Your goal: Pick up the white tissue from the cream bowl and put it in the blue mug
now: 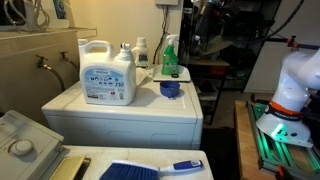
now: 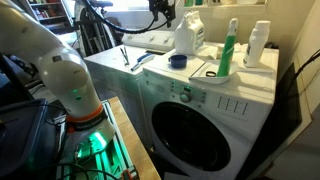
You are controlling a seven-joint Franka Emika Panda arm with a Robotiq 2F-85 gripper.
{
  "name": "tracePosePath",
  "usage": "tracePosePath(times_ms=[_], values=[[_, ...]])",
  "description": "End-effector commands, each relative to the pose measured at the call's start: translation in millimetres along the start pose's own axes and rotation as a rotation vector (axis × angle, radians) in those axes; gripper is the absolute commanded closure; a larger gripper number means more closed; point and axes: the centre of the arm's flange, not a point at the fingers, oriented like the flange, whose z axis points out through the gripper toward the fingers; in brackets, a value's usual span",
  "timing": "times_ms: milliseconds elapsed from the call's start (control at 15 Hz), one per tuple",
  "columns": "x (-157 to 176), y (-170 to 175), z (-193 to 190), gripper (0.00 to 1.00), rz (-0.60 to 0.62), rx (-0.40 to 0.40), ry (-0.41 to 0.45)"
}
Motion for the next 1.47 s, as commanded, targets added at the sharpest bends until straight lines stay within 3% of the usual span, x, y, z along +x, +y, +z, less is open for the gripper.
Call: tracePosePath(times_ms=[0, 133, 200, 400, 667, 800, 1067, 1400], values=[[76, -4, 51, 0.00, -0.136, -0.157, 0.055], [110, 13, 73, 0.00, -0.161, -0.282, 0.099], [65, -7, 53, 0.00, -0.162, -0.193, 0.093], [95, 16, 79, 0.00, -0.173, -0.242, 0.095], [108, 18, 85, 0.00, -0.154, -0.271, 0.120], [141, 31, 107, 0.00, -0.120, -0.283, 0.164], [203, 63, 153, 0.00, -0.116, -0.390, 0.246], [262, 123, 198, 0.00, -0.014, -0.447, 0.207]])
